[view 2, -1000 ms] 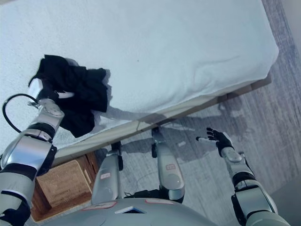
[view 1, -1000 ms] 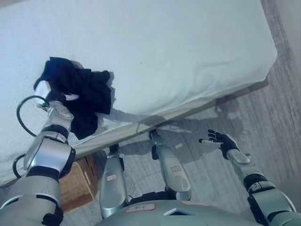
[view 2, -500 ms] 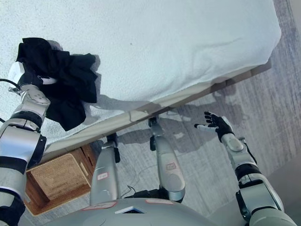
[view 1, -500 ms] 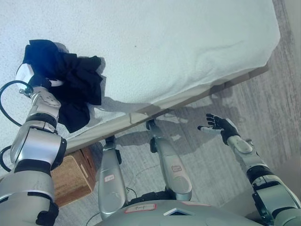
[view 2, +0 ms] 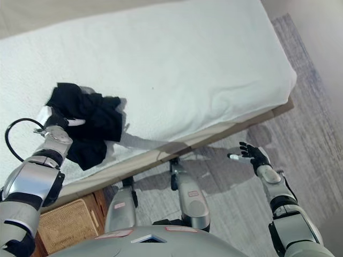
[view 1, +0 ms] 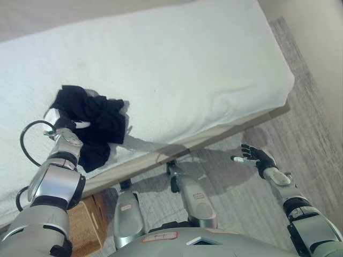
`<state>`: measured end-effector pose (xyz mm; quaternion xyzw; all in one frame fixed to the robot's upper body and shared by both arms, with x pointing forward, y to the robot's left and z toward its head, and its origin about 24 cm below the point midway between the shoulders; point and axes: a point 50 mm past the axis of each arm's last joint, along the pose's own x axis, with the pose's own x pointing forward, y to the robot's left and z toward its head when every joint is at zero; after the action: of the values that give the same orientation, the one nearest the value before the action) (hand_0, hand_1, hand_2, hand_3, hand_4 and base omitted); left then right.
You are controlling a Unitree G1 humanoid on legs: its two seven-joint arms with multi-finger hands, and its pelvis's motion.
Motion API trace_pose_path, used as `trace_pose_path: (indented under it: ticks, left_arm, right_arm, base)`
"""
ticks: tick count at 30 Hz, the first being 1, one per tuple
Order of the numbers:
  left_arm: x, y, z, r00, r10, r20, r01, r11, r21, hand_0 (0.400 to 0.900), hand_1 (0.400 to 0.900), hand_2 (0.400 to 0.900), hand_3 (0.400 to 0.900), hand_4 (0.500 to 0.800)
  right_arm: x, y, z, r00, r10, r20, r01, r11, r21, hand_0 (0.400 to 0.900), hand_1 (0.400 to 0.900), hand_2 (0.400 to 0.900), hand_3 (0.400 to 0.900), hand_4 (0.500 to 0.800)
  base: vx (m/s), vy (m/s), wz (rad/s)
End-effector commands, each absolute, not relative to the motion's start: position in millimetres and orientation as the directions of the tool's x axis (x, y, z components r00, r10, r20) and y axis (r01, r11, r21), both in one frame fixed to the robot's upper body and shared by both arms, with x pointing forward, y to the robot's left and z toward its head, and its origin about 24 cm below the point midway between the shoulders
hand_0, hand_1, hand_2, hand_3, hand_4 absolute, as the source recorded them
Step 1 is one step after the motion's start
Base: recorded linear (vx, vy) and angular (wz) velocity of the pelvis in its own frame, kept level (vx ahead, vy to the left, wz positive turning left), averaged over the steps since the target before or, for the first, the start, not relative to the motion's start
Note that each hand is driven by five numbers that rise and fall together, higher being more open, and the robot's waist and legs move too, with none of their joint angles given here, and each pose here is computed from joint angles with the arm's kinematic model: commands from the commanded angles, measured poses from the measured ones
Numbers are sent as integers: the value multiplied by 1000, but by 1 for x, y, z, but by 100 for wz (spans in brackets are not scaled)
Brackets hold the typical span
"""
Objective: Put the clothes on the bed into the basket.
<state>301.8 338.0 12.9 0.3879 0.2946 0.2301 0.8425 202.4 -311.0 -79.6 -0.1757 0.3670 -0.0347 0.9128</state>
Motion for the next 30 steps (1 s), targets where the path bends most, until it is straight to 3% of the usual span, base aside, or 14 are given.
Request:
trace_pose_path:
  ticks: [1,12,19,23,30]
  left_arm:
    - [301,349,23,730,629,-266,-270,624,733,400,400,400,400,500]
    - [221,407,-5,547,747,-378,-243,574,782,400,400,400,400,500]
    - [171,453,12,418,837,-352,-248,478,842,400,400,400,400,500]
    - [147,465,12,374,855,-360,-197,452,870,400,400,400,400,500]
    - [67,488,13,125,905,-408,-243,426,872,400,400,400,400,500]
  right_arm:
    - [180,-352,-72,673,-347,-653,46,901,-431,900,900,900,900,800]
    - [141,-364,-87,541,-384,-748,41,900,-433,900,900,900,900,800]
    - [121,-373,-89,488,-395,-778,29,899,-437,900,900,900,900,800]
    - [113,-377,-88,465,-396,-792,31,901,-433,900,900,900,900,800]
    - [111,-381,-86,461,-390,-797,30,905,-425,900,900,900,900,800]
  base:
    - [159,9,6]
    - [120,10,5]
    - [53,21,4]
    - [2,6,1]
    - [0,15,0]
